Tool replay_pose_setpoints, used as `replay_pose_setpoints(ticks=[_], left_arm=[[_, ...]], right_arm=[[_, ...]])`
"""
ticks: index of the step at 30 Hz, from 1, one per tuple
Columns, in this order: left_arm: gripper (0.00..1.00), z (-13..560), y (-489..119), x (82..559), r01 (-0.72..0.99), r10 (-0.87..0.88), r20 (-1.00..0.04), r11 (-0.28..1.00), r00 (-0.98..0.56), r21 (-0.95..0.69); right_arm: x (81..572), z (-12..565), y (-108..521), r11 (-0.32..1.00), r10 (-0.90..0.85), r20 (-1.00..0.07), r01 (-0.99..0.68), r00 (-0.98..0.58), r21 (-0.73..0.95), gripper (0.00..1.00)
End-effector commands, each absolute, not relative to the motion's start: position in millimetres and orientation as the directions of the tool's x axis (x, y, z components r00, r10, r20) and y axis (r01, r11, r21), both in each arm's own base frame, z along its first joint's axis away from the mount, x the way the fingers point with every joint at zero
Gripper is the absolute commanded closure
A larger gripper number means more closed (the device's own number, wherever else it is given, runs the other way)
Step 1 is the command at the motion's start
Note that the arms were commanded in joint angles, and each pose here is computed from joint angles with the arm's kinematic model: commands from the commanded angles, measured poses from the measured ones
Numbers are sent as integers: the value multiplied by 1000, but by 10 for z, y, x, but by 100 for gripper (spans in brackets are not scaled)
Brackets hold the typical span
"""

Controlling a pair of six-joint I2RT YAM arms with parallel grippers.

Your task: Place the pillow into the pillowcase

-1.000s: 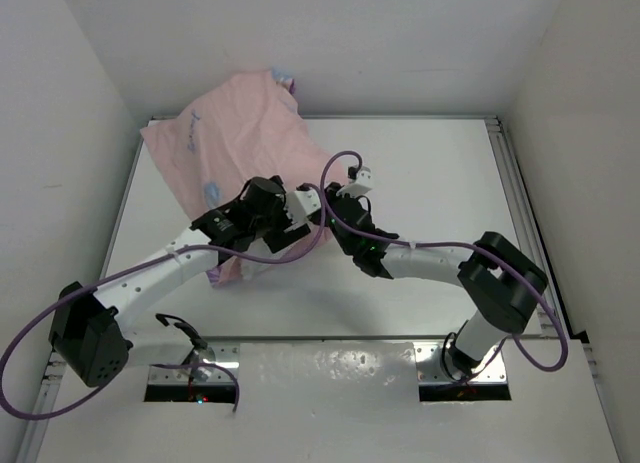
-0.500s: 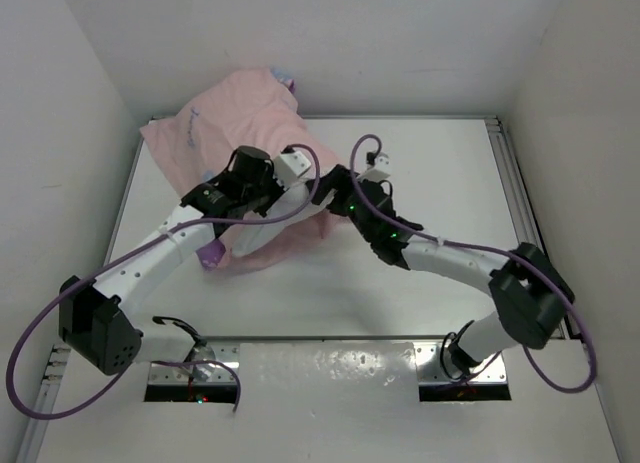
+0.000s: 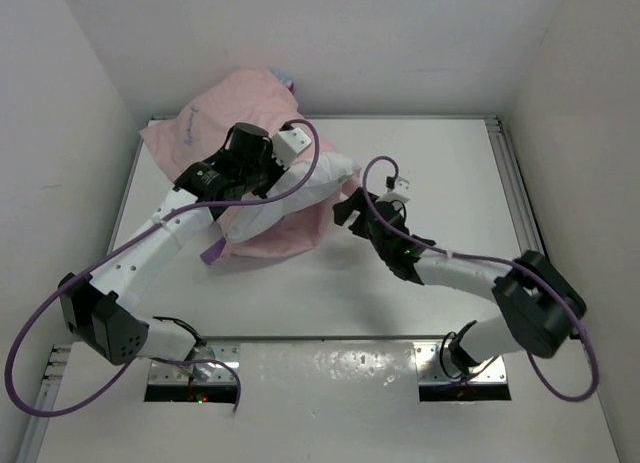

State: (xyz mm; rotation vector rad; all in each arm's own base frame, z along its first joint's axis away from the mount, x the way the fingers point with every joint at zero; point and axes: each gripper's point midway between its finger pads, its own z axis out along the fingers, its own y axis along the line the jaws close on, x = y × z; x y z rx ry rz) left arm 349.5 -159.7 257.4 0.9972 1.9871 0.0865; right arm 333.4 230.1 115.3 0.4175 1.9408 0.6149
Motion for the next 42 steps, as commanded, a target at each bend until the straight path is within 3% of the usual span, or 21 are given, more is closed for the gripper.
replay_pose_setpoints(ticks=[1,6,9,11,13,14,15,16,17,20,23,25,27,34,38,41,42], left_arm=[[100,3056,-1626,3692,529,599,-773,734,-209,426],[100,3131,-1633,3679,525,588,-783,740,-204,419],[100,3109,-1640,3671,531,586,-782,741,-212,412],[100,3092,-1637,3661,536,585,-781,740,-218,405],[100,3055,-1621,3628,545,589,-775,737,-229,399],[100,3047,-1610,3624,546,589,-774,737,-232,397],[100,3036,-1585,3614,544,591,-771,738,-237,399],[100,3014,-1550,3630,536,594,-766,741,-244,405],[100,2988,-1452,3670,506,607,-754,747,-253,431],[100,2727,-1238,3741,465,657,-693,733,-296,496],[100,2427,-1031,3826,397,707,-622,705,-336,587],[100,2239,-990,3816,410,725,-588,689,-360,598],[100,2151,-1026,3823,428,720,-585,693,-372,580],[100,1907,-1314,3821,490,699,-597,709,-393,507],[100,1712,-1364,3805,520,714,-563,694,-416,498],[80,1715,-1449,3725,576,716,-566,683,-408,449],[55,1842,-1504,3733,585,701,-593,690,-395,426]], right_arm=[[3619,1314,2565,767,600,-701,29,-386,641,16],[3935,1111,2862,711,667,-622,100,-411,696,14],[4072,770,2939,682,709,-552,226,-440,695,14],[4139,502,2933,656,735,-501,294,-456,695,19],[4207,443,2921,621,766,-469,317,-439,717,34],[4217,352,2814,621,771,-473,341,-427,706,47],[4211,332,2731,620,776,-478,356,-412,699,92],[4163,295,2644,629,772,-490,374,-404,682,100],[4046,272,2426,647,761,-522,391,-385,654,100],[3725,408,2179,705,697,-589,240,-410,667,100],[3484,995,2382,670,641,-653,-121,-403,732,100],[3209,1051,2529,682,526,-724,-287,-446,672,100],[2944,1340,2733,607,454,-773,-482,-442,632,100],[2290,1899,3196,395,359,-846,-757,-394,520,100],[2112,2111,3204,335,379,-844,-794,-379,507,100],[2105,2093,3107,358,401,-836,-776,-374,519,100],[2119,2080,3078,369,408,-834,-768,-372,523,100]])
